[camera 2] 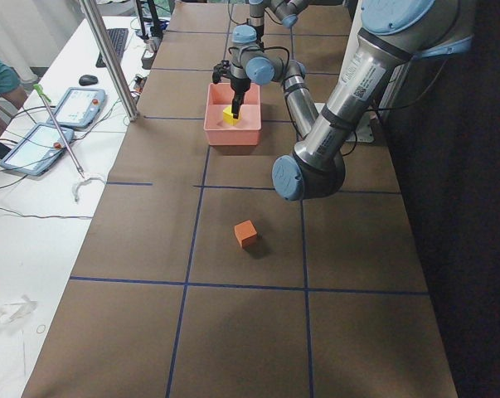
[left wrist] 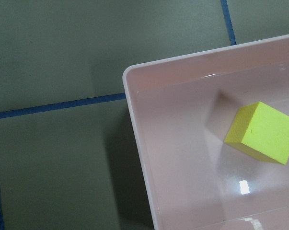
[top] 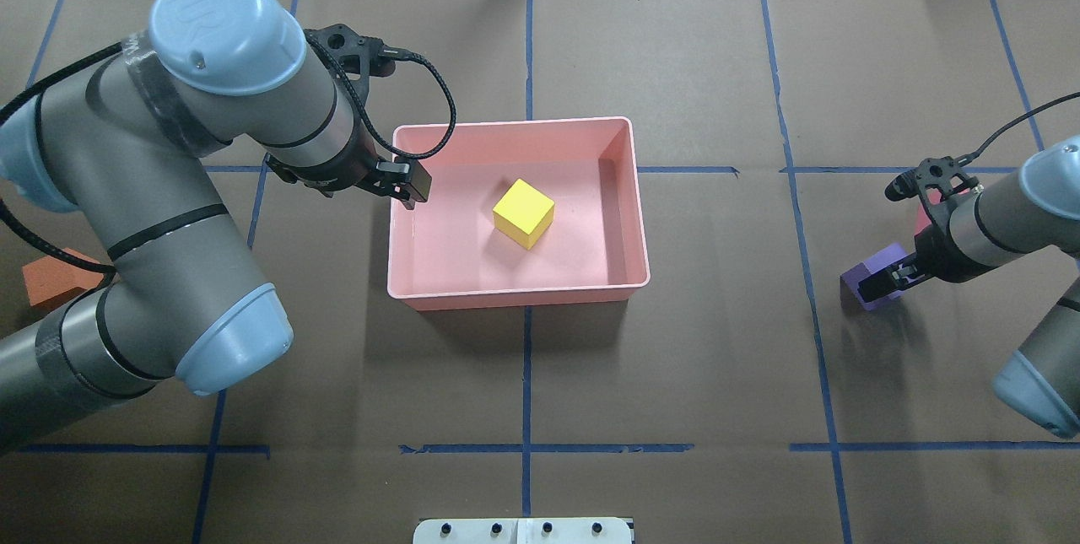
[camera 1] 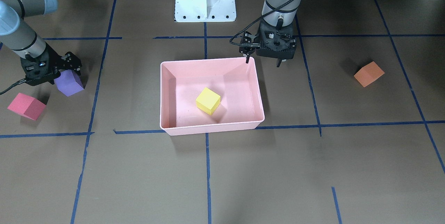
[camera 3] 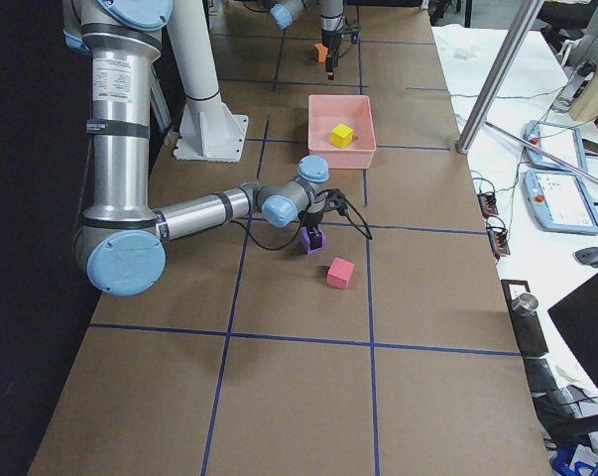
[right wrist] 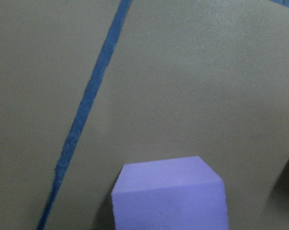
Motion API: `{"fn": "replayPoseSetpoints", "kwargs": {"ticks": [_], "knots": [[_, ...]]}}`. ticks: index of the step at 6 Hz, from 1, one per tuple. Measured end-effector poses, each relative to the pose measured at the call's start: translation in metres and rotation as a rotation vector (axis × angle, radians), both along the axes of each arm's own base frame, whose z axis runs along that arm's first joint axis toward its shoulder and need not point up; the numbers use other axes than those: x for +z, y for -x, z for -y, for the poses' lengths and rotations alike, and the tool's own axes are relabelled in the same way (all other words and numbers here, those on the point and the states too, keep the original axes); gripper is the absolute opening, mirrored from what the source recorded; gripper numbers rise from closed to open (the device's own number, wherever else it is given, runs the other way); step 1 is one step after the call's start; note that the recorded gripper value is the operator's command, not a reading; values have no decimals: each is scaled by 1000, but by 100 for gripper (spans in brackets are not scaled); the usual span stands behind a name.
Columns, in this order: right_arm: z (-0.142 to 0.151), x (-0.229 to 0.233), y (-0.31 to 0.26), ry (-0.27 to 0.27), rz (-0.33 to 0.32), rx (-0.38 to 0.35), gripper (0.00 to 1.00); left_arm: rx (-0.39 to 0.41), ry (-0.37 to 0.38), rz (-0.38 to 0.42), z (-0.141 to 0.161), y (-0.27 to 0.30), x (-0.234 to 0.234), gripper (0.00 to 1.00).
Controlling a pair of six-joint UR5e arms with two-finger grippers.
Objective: Place blocks into pink bin with both arms
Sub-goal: 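Grasp the purple cube with the right gripper while the left gripper withdraws from the bin, then carry the purple cube with the right gripper into the pink bin and release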
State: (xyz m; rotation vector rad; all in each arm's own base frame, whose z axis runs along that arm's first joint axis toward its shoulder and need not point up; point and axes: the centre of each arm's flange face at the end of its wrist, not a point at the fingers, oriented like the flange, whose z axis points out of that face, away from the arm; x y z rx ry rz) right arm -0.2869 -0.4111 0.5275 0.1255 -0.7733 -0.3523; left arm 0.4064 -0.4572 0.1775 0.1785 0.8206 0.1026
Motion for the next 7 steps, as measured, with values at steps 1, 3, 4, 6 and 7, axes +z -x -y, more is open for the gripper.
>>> {"fn": "replayPoseSetpoints", "kwargs": {"ticks": [1,3,4,6,7], "knots": [[0,-1,3,4,5,-8,6,0,1,1,0,0,1,100],[10,-53,-8,19,32,14,6,-10,6,-1,5,10,2,100],[25,-109,-10,38,33,43,7,-5,5,-1,12,34,13,100],[52,-212,2,107,45,133,8,74,-61,48,40,121,78,100],[57,-260,16,156,60,187,8,132,-103,86,55,175,125,100]]}}
